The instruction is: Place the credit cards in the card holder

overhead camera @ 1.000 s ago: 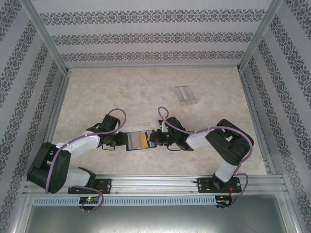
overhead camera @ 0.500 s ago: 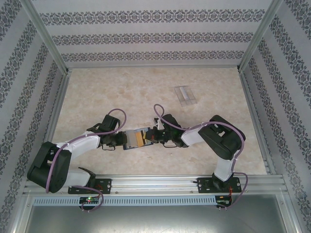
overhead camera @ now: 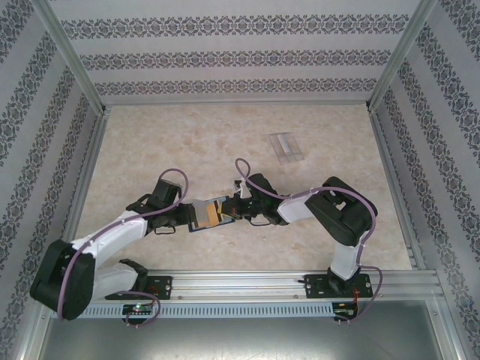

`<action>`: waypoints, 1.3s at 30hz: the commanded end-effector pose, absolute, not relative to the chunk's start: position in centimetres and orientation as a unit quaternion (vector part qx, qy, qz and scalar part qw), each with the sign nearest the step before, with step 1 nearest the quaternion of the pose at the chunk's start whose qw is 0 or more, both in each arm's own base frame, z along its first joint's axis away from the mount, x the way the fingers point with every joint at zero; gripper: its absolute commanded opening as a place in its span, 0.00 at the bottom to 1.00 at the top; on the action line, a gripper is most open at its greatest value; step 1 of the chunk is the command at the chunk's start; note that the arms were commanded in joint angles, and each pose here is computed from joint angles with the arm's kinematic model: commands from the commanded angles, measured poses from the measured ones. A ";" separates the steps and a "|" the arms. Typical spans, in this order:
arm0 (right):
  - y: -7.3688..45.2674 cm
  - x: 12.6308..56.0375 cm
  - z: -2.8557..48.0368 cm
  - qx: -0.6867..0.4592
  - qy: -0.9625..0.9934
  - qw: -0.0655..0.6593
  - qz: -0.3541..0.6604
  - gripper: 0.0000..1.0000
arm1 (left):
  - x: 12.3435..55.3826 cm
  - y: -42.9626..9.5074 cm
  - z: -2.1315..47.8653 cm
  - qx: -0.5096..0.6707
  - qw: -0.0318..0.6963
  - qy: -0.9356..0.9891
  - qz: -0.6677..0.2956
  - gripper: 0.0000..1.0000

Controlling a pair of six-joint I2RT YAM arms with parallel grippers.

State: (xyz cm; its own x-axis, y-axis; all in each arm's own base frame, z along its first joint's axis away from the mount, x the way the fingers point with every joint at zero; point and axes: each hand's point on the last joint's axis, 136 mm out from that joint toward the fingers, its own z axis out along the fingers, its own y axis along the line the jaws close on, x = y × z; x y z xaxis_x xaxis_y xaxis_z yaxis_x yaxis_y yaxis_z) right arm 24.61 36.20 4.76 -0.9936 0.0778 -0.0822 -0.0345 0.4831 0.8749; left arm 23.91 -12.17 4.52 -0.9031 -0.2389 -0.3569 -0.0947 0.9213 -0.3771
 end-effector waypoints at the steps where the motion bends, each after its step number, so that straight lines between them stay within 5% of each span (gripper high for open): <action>1: 36.8 24.6 5.0 -0.001 0.856 0.050 0.515 0.00 | 23.1 -10.5 4.5 -0.111 0.211 0.961 -0.143 0.40; 39: 39.2 24.5 4.8 -0.013 0.844 0.037 0.534 0.00 | 23.7 -12.1 -0.1 -0.093 0.124 0.979 -0.133 0.21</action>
State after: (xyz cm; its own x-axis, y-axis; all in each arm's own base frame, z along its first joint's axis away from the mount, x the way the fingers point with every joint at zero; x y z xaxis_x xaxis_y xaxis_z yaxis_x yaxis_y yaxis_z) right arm 24.46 38.30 4.34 -0.9968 0.0308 -0.0732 -0.0511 0.4570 0.8880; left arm 23.37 -10.37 0.92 -0.9398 -0.2461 -0.2371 -0.1952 0.9561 -0.2186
